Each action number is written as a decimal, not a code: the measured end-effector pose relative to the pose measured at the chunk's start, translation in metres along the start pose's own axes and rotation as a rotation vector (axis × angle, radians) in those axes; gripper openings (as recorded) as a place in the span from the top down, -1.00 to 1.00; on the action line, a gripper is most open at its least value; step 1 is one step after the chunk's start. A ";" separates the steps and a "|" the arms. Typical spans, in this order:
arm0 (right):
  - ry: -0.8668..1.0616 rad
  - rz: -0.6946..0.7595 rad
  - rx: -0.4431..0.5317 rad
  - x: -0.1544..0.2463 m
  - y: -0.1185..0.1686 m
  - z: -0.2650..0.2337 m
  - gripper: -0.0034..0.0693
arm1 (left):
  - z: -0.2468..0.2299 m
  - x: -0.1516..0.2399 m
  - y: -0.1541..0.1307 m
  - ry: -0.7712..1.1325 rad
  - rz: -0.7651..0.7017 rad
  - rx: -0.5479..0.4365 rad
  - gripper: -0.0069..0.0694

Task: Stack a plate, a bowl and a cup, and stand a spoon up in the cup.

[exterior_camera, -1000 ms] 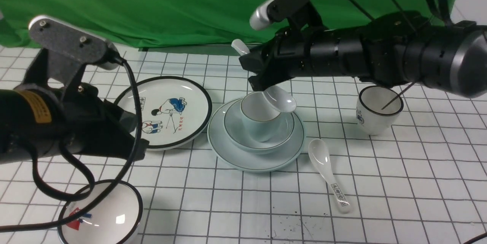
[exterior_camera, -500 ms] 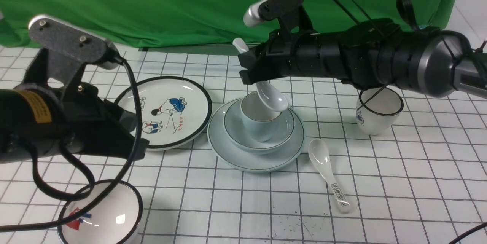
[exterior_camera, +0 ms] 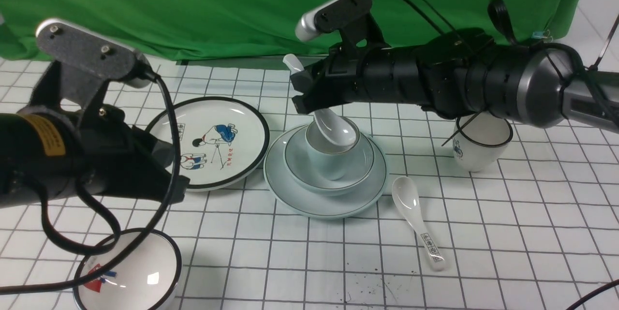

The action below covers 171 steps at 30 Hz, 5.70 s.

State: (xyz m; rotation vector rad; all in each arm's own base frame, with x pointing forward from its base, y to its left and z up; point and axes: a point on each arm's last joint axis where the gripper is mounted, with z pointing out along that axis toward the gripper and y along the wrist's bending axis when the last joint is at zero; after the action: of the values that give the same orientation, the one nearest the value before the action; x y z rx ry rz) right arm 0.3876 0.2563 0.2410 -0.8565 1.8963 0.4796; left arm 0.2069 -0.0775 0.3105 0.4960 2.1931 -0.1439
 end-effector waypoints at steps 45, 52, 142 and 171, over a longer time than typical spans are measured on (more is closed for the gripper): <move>-0.190 -0.199 0.012 -0.105 0.038 -0.208 0.87 | -0.125 0.069 -0.004 -0.279 -0.036 -0.037 0.89; -0.265 -0.205 0.082 -0.071 0.056 -0.276 0.87 | -0.143 0.095 -0.006 -0.376 -0.037 -0.044 0.89; -0.197 0.281 0.829 0.241 0.071 -0.346 0.87 | -0.141 0.099 -0.007 -0.375 -0.042 -0.042 0.89; -0.196 0.282 0.828 0.241 0.071 -0.346 0.72 | -0.120 0.105 -0.004 -0.553 -0.058 -0.102 0.89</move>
State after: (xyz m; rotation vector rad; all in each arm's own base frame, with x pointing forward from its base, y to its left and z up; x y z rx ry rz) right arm 0.0544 -0.0046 0.1829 0.0021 1.7963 -0.0806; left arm 0.0598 -0.0175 0.3033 0.2905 1.6630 -0.1754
